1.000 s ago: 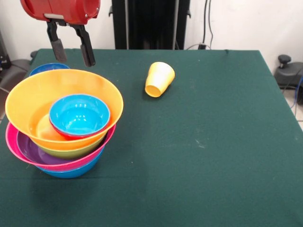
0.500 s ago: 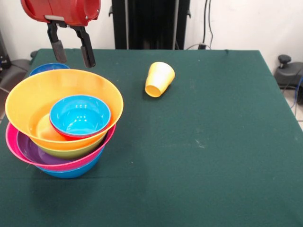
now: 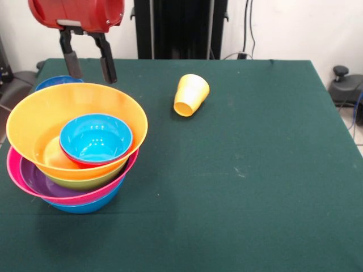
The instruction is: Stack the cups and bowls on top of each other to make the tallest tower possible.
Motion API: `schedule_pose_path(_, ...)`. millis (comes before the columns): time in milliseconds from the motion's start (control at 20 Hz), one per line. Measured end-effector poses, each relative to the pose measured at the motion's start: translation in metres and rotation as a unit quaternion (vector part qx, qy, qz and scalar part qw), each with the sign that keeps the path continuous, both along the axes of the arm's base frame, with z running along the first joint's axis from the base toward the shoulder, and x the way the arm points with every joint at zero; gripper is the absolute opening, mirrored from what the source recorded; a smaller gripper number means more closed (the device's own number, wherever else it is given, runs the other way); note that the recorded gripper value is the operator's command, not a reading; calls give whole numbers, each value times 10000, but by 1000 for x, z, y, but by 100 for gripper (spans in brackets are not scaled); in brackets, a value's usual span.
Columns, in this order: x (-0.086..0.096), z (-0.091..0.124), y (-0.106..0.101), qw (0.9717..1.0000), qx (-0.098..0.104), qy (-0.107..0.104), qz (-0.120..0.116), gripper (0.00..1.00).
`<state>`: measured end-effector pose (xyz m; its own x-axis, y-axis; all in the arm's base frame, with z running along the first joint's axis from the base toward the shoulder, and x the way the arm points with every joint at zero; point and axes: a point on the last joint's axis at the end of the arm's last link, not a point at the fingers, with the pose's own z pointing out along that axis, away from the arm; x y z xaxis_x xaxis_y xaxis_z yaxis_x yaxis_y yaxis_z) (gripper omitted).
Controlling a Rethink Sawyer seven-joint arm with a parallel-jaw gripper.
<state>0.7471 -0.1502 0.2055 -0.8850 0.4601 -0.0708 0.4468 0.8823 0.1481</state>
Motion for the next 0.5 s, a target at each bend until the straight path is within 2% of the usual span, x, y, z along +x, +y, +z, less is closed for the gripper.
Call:
schedule_pose_path(300, -25, 2, 17, 9997, -120, 75, 191, 100)
schedule_pose_path(500, -49, 5, 27, 9990, -203, 235, 332, 100)
